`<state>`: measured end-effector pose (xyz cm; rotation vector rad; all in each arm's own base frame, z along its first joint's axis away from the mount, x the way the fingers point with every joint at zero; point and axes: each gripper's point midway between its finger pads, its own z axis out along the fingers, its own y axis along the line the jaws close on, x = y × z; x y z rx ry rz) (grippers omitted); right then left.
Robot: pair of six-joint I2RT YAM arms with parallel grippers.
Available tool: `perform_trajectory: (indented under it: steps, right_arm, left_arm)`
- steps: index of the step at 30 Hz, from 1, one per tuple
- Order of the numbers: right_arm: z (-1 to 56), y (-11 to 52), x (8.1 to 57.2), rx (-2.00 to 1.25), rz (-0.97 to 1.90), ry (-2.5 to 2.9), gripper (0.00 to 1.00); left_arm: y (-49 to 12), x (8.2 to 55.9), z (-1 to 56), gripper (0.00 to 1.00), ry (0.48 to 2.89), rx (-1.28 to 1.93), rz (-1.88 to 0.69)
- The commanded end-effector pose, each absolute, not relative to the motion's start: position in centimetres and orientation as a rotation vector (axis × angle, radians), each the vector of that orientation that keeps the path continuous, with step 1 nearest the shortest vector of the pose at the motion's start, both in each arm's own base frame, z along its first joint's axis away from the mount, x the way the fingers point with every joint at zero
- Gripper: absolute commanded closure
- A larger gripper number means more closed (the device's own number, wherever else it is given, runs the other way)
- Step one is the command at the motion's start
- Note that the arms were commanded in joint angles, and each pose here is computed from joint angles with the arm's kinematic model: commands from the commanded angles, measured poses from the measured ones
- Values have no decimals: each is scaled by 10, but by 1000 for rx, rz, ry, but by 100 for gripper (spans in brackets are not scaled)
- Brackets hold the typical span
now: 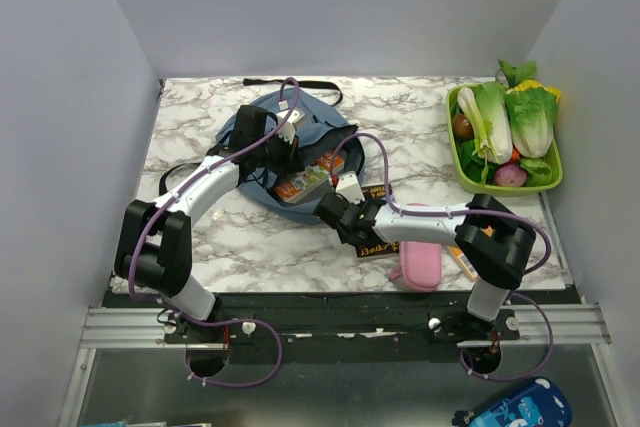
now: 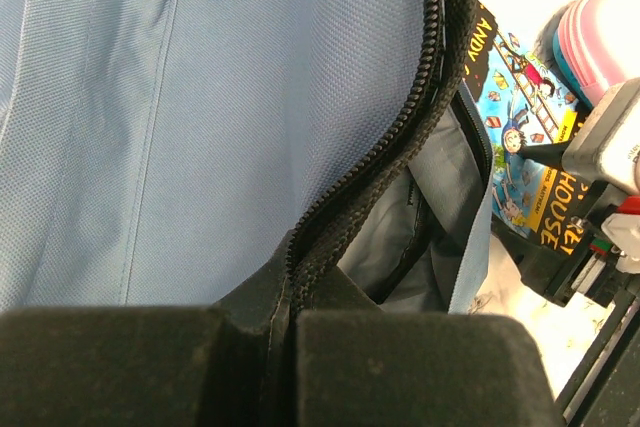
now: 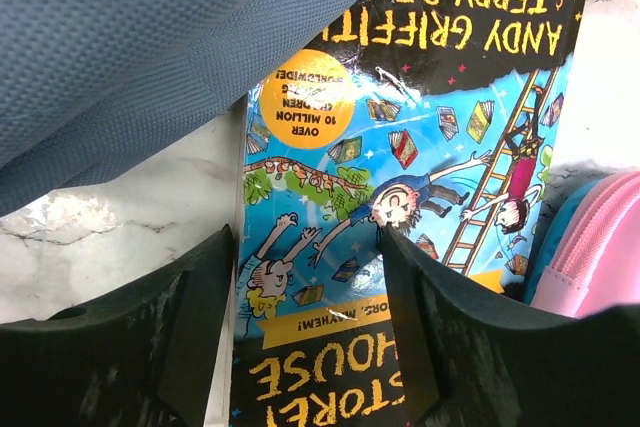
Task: Pack the student bag
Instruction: Pick up the book from the center of the board.
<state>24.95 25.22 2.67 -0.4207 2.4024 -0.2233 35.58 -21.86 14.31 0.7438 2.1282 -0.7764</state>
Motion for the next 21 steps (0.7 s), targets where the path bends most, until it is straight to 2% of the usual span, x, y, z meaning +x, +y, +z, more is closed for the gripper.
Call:
perform_trajectory:
  steps: [1, 3, 6, 7, 9, 10, 12, 14, 21]
  right_arm:
    - [-2, 217, 221, -471, -375, 2523, 30]
    - [-9, 219, 217, -482, -364, 2551, 32]
    - [-17, 223, 211, -488, -320, 2586, 47]
    - [-16, 226, 211, -475, -291, 2587, 60]
    - [-14, 231, 208, -482, -240, 2596, 73]
    - [-6, 237, 211, -473, -187, 2581, 87]
    - [0, 244, 210, -469, -85, 2603, 99]
    - [15, 255, 209, -463, 65, 2607, 99]
    - [84, 252, 234, -361, 274, 2476, 99]
  left_arm:
    - [-219, 358, 159, 100, 2077, 757, -775]
    - [-219, 357, 159, 100, 2076, 758, -774]
    - [-218, 358, 160, 100, 2075, 756, -770]
    - [-218, 357, 159, 100, 2077, 756, -774]
    - [-218, 357, 159, 100, 2076, 757, -772]
    - [-218, 357, 160, 100, 2075, 759, -773]
    - [-218, 356, 159, 100, 2079, 760, -777]
    - [-219, 356, 161, 100, 2070, 765, -779]
    - [-219, 354, 162, 100, 2068, 767, -787]
